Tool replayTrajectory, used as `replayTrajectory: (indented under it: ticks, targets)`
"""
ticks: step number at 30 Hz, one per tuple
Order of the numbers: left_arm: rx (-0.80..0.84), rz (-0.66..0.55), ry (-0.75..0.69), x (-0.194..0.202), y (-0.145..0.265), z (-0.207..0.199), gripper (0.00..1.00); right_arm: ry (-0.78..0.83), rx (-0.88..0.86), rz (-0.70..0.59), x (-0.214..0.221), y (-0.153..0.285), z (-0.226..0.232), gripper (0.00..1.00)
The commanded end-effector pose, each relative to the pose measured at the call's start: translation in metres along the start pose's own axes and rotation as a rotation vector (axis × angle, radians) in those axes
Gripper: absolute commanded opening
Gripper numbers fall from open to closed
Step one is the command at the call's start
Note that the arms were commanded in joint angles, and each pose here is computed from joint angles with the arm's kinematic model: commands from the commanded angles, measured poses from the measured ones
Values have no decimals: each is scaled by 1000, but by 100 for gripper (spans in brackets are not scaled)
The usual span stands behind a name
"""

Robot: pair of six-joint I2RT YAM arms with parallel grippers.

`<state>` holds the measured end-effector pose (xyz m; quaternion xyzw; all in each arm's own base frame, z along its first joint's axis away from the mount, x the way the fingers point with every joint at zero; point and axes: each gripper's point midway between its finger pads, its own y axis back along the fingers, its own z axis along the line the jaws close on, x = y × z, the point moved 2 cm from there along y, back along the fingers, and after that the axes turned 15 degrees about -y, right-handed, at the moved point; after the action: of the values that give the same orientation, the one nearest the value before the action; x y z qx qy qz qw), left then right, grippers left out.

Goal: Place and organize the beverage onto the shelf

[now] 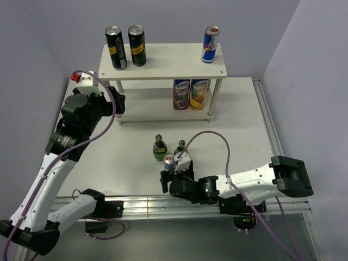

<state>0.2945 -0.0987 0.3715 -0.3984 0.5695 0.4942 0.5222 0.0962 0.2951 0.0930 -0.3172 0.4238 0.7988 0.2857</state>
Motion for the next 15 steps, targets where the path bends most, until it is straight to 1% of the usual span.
replayTrajectory:
  ticks: [1,5,9,15]
  targets:
    - [13,-80,17,-16,7,-1,99,-49,-53,-56,-16,-23,12,100]
    - [12,-74,16,-12,6,-1,99,-39,-4,-76,-23,-52,8,100]
    - [13,-78,17,-12,7,-1,99,-14,26,-85,-22,-71,8,100]
    - [15,-77,18,-8,6,-2,99,-28,59,-132,-24,-85,1,100]
